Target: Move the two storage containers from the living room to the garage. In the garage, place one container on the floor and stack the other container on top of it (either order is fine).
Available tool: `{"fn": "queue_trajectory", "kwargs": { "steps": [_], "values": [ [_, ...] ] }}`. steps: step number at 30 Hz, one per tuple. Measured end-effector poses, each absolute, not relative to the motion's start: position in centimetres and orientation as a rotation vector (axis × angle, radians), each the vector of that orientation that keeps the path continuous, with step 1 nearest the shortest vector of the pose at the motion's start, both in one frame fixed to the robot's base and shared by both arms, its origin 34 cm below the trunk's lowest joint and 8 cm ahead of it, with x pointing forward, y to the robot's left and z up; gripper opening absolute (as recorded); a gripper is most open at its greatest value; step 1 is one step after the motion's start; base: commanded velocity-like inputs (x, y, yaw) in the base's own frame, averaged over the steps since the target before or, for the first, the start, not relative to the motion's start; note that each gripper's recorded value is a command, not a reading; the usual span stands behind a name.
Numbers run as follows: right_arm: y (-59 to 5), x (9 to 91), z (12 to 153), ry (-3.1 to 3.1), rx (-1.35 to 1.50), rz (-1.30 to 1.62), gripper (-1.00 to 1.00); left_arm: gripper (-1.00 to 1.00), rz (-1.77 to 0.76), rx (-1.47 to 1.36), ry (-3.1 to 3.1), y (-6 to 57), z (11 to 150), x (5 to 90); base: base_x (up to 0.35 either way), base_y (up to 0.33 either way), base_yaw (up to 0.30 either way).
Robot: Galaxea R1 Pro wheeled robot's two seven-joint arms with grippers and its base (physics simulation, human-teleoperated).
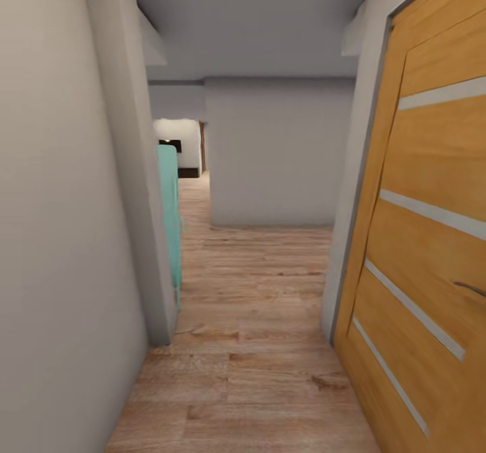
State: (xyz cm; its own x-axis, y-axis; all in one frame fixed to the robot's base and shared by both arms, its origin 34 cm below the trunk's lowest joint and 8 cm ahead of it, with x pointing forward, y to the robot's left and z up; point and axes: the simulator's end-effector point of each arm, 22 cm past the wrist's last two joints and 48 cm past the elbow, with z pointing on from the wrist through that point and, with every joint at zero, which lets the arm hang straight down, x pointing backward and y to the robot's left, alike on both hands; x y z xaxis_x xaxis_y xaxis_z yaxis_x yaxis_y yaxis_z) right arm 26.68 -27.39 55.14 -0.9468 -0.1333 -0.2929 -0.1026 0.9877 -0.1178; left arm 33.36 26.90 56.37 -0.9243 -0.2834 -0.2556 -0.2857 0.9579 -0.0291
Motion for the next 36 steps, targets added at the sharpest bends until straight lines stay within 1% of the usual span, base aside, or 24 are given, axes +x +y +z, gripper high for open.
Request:
{"fn": "queue_trajectory", "kwargs": {
  "steps": [36],
  "values": [
    [-27.34,26.65,55.13,2.829,-0.178,-0.145,1.00,1.00,0.016,-0.423,2.858,27.10,56.33,33.19,0.322,-0.004,0.000]
  ]
}}
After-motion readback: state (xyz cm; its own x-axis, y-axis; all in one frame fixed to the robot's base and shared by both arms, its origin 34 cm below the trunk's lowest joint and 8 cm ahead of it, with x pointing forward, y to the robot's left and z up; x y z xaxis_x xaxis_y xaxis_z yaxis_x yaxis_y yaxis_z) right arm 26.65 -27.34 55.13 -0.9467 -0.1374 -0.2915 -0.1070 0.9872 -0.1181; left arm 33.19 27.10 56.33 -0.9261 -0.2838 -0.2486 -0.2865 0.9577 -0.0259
